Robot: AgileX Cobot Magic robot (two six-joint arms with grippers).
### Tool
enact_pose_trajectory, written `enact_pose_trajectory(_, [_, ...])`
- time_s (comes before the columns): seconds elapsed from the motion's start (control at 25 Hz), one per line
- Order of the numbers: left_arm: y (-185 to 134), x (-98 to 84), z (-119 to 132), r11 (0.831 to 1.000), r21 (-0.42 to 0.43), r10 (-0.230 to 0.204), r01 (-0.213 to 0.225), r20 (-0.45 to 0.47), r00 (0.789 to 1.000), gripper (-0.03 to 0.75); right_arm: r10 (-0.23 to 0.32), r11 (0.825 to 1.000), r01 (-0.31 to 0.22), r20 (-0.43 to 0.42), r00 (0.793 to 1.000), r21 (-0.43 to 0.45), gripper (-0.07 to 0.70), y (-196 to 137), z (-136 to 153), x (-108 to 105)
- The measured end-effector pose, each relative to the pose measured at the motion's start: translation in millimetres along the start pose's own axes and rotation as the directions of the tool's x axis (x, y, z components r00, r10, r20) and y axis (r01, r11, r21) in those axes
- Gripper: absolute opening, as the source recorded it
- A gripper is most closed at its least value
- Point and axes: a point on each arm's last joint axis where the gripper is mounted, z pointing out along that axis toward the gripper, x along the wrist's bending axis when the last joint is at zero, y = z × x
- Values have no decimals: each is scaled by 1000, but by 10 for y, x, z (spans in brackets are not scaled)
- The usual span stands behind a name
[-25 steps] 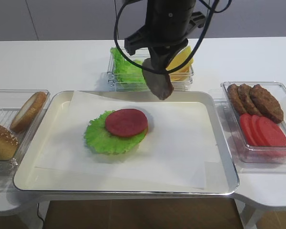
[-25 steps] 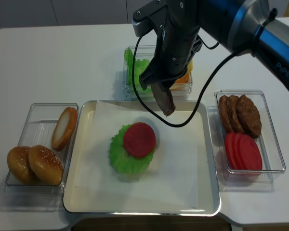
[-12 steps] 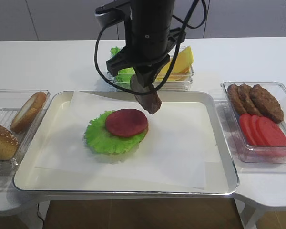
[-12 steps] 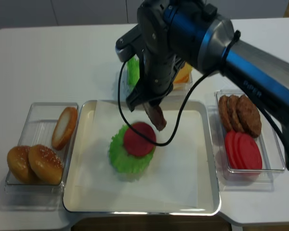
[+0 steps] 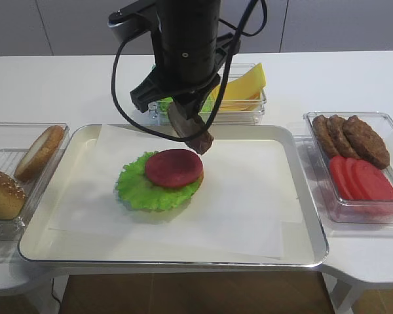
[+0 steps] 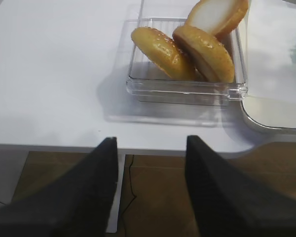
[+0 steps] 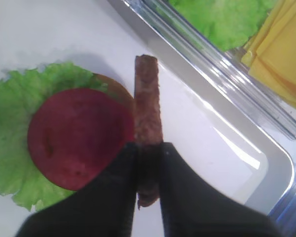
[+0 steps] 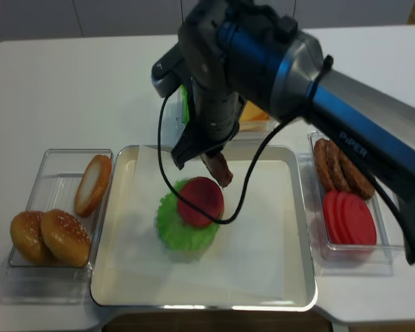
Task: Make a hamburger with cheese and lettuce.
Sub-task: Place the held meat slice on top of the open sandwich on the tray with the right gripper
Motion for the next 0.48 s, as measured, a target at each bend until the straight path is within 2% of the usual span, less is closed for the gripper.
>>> enact_pose_trajectory(0.48, [0, 0, 0, 1000, 0, 0, 0, 0, 1000, 336, 8, 1000, -8, 10, 1000, -15, 110, -4, -61, -14])
